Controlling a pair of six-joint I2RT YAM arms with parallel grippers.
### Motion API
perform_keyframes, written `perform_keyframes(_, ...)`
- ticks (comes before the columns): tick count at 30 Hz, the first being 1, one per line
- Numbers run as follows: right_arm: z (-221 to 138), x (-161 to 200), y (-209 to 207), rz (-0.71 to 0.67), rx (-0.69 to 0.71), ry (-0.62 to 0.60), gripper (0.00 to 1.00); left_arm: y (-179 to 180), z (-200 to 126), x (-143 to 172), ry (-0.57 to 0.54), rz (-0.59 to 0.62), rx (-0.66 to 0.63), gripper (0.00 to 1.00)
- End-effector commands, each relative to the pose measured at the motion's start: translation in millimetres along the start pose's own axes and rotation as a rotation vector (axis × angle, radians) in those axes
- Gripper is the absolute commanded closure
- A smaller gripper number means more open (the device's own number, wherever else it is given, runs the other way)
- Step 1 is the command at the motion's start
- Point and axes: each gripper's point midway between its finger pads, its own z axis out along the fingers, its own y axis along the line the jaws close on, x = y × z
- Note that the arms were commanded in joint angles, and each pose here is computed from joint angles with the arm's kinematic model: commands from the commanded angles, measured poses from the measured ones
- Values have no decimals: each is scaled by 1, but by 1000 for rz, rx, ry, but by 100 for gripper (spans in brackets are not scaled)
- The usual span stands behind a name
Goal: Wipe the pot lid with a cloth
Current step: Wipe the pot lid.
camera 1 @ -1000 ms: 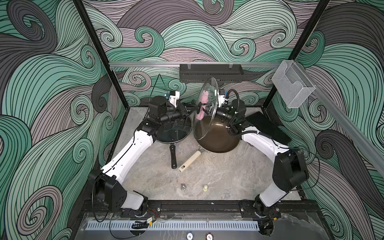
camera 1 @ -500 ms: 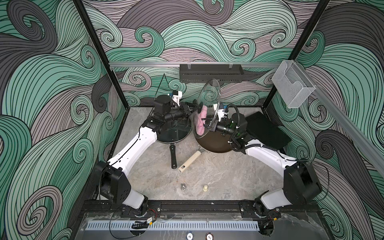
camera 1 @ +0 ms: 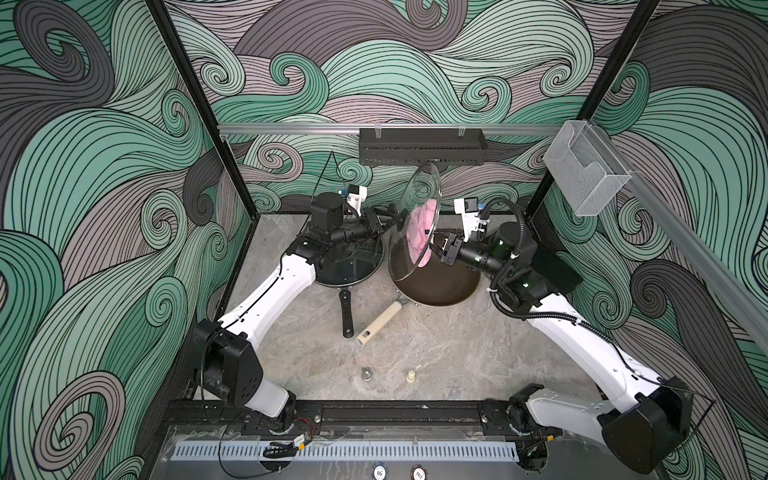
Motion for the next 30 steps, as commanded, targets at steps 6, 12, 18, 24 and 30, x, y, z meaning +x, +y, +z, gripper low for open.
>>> perform_keyframes(6, 12, -36, -1, -108, -9, -47, 100, -91, -35, 2, -7, 165, 247, 100)
perform_keyframes(12, 31, -48, -23, -98, 6, -48, 100, -107, -41, 8, 27, 167, 302, 100)
perform_keyframes(18, 50, -53, -43, -86, 16, -38, 100, -119, -47, 10, 44, 180, 334, 100)
perform_keyframes(24, 66, -43, -66, -55, 43, -16, 100, -132, -49, 7, 51, 194, 365, 100)
perform_keyframes(30, 76, -20, -89, 18, 65, 19, 100, -144, -50, -1, 34, 218, 387, 100)
